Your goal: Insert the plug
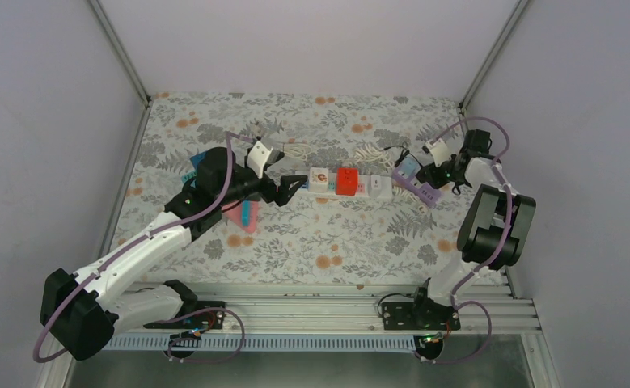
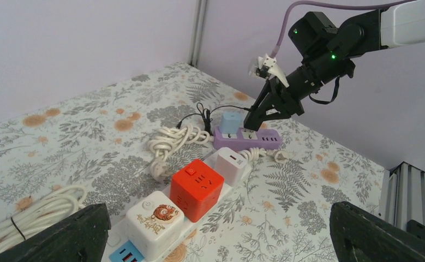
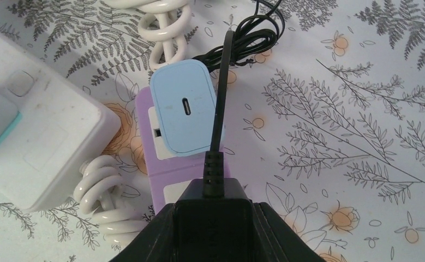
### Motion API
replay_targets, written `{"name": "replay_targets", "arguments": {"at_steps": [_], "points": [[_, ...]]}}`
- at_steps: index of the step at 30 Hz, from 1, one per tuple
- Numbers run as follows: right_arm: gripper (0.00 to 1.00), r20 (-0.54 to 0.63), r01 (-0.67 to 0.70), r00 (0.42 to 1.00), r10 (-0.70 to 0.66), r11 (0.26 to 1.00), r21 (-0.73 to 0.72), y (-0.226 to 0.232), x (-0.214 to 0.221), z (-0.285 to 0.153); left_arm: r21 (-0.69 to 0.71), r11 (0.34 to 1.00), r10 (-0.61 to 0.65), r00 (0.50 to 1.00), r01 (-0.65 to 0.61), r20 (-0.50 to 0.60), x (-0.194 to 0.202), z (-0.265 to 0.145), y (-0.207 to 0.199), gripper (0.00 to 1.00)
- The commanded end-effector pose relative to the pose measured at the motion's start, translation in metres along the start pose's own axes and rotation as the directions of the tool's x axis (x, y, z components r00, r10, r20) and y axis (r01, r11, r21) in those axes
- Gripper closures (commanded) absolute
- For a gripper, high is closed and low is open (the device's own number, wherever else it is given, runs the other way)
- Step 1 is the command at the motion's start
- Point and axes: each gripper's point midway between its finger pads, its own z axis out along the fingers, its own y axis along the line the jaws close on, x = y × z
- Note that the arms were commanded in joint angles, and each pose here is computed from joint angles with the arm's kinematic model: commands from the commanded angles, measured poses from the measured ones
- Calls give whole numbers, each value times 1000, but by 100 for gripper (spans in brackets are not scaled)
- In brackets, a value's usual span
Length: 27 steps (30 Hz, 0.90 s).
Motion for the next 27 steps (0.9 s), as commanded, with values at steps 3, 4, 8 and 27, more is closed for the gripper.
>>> {"name": "replay_targets", "arguments": {"at_steps": [3,4,8,27], "points": [[97,-60,25,998,-36,985,-168,47,22,17,3,1000,23,1000,-23,21,-3,-3,-3,0],[97,-60,33,997,-43,986,-163,46,22,18,2,1000,23,1000,-23,19,-2,-3,-3,0],[96,-66,49,996,-59,989,-140,41,23,20,-1,1000,22,1000,-22,17,-1,-3,-2,0],[95,-54,136,988,-142,986,-97,38,26,39,-18,1000,24,1000,-24,2,2,1,3,0]]}}
